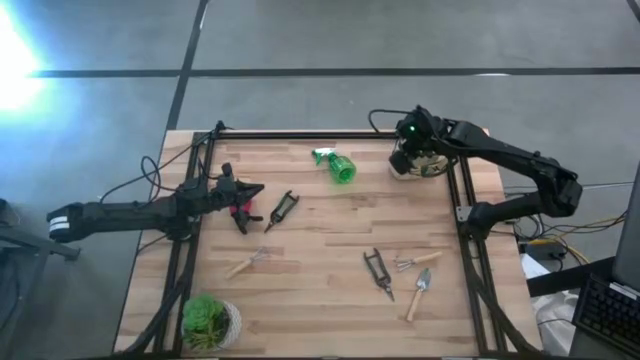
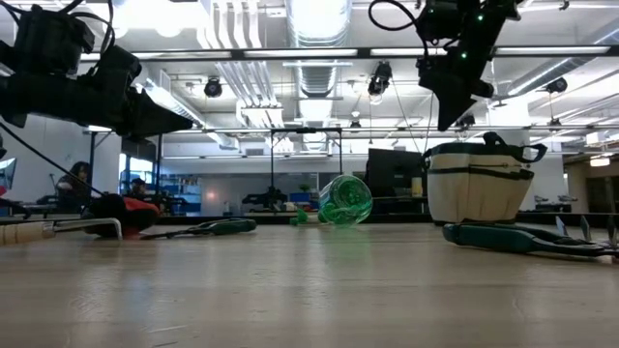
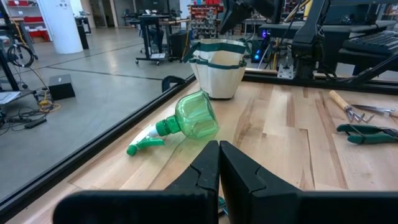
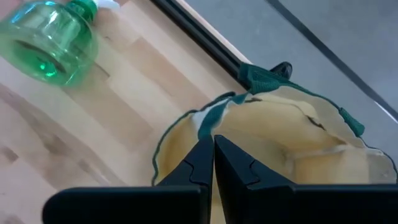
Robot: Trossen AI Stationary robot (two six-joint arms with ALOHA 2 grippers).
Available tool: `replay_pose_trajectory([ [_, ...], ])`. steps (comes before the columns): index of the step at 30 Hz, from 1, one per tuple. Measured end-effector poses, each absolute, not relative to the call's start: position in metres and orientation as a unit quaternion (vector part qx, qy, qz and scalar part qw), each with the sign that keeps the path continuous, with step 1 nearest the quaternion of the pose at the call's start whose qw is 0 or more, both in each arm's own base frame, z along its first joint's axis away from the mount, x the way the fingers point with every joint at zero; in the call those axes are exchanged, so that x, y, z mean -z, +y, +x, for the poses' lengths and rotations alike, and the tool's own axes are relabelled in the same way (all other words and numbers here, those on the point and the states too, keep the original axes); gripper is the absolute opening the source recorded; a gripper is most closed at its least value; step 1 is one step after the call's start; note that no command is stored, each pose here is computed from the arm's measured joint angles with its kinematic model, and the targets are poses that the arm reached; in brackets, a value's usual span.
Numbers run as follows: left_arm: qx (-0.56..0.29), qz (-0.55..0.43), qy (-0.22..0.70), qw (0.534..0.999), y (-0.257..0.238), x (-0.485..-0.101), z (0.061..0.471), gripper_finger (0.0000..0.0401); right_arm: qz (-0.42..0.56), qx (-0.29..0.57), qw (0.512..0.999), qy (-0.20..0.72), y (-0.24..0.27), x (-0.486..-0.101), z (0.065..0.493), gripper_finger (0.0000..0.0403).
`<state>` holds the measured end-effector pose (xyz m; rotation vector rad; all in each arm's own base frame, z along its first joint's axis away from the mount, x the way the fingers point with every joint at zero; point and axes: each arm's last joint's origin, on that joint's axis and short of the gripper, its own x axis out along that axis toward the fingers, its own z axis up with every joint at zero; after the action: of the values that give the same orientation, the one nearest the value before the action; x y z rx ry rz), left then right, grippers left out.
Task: Pick & Place Garden tools in Gardening bag
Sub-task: Put the right shear scissors into the gardening bag
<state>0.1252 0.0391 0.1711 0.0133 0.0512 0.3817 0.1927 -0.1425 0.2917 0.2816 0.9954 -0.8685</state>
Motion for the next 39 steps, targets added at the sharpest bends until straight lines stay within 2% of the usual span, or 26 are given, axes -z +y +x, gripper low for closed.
replay_pose_trajectory([
  [4,-0.190,0.007,0.026,0.981,0.0391,-0.1711,0.1252,0.0014,0.130,0.401,0.778,0.465,-0.1420,-0.2888,0.1919,0.0031],
  [13,-0.190,0.007,0.025,0.981,0.0391,-0.1711,0.1252,0.0014,0.162,0.420,0.771,0.450,-0.1420,-0.2881,0.1920,0.0135],
  [18,-0.190,0.007,0.026,0.981,0.0391,-0.1711,0.1252,0.0014,0.201,0.425,0.763,0.444,-0.1403,-0.2868,0.1910,0.0168],
  [24,-0.190,0.007,0.025,0.981,0.0391,-0.1711,0.1252,0.0014,0.202,0.425,0.762,0.445,-0.1402,-0.2866,0.1908,0.0175],
  [39,-0.190,0.007,0.026,0.981,0.0391,-0.1710,0.1252,0.0014,0.195,0.425,0.763,0.447,-0.1403,-0.2866,0.1907,0.0153],
])
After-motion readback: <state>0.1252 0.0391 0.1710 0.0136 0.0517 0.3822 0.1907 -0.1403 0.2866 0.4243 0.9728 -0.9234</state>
